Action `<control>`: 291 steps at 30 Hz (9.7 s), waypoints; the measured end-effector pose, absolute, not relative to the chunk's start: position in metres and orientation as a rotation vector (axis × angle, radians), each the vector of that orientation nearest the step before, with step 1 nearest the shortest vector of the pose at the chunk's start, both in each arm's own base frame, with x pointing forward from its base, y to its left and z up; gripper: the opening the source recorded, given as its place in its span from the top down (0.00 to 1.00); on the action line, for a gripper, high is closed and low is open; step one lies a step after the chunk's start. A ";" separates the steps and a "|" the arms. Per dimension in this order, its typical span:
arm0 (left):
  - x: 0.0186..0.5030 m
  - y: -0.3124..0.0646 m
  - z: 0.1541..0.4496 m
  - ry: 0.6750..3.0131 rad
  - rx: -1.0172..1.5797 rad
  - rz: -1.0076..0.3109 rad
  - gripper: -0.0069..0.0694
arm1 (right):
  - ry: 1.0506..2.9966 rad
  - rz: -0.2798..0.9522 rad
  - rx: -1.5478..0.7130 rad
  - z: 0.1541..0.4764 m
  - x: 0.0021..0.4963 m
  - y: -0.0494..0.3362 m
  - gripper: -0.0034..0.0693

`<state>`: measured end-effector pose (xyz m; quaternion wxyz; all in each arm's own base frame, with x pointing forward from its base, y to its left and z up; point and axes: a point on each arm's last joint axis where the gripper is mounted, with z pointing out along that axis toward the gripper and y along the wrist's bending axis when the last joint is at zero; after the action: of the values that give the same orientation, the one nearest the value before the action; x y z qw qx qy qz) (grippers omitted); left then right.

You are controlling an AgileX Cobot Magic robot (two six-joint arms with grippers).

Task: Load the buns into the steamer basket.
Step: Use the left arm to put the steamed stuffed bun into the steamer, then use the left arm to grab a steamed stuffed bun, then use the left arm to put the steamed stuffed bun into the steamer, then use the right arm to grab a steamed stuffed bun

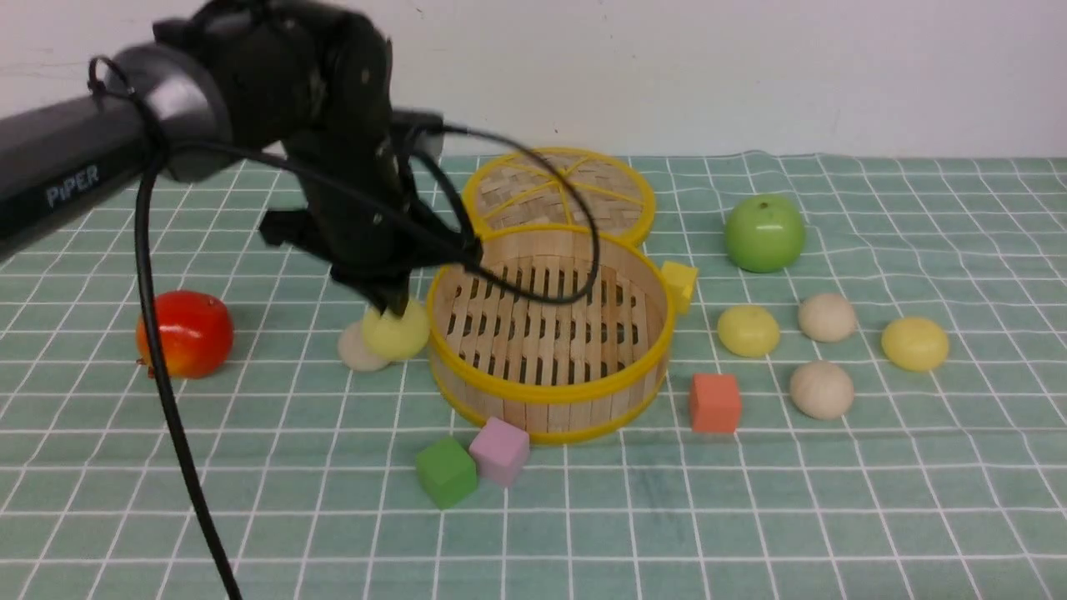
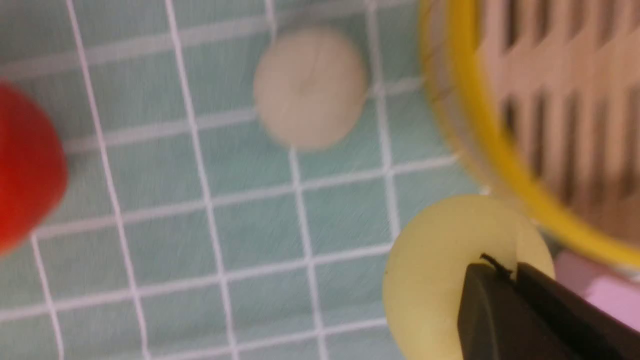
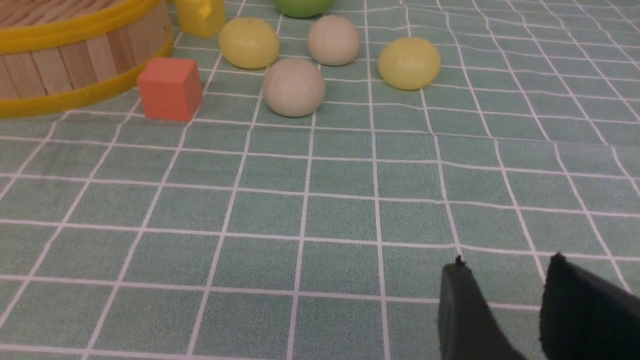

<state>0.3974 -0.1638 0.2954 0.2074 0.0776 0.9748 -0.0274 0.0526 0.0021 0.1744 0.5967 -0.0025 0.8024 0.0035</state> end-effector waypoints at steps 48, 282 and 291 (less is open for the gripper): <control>0.420 -0.180 0.313 2.648 0.230 -0.071 0.43 | 1.863 0.008 -0.006 0.174 0.053 0.002 0.62; 0.052 0.002 0.169 1.888 -0.164 -0.089 0.86 | 1.855 -0.049 -0.054 0.175 0.053 0.001 0.62; 0.052 0.002 0.169 1.888 -0.164 -0.089 0.86 | 1.573 0.090 0.104 0.198 0.057 0.000 0.62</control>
<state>0.0521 0.0017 0.1689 0.5828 -0.0703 0.8087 -0.0381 0.0567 0.0002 0.1981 0.7040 0.0466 0.7075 0.0406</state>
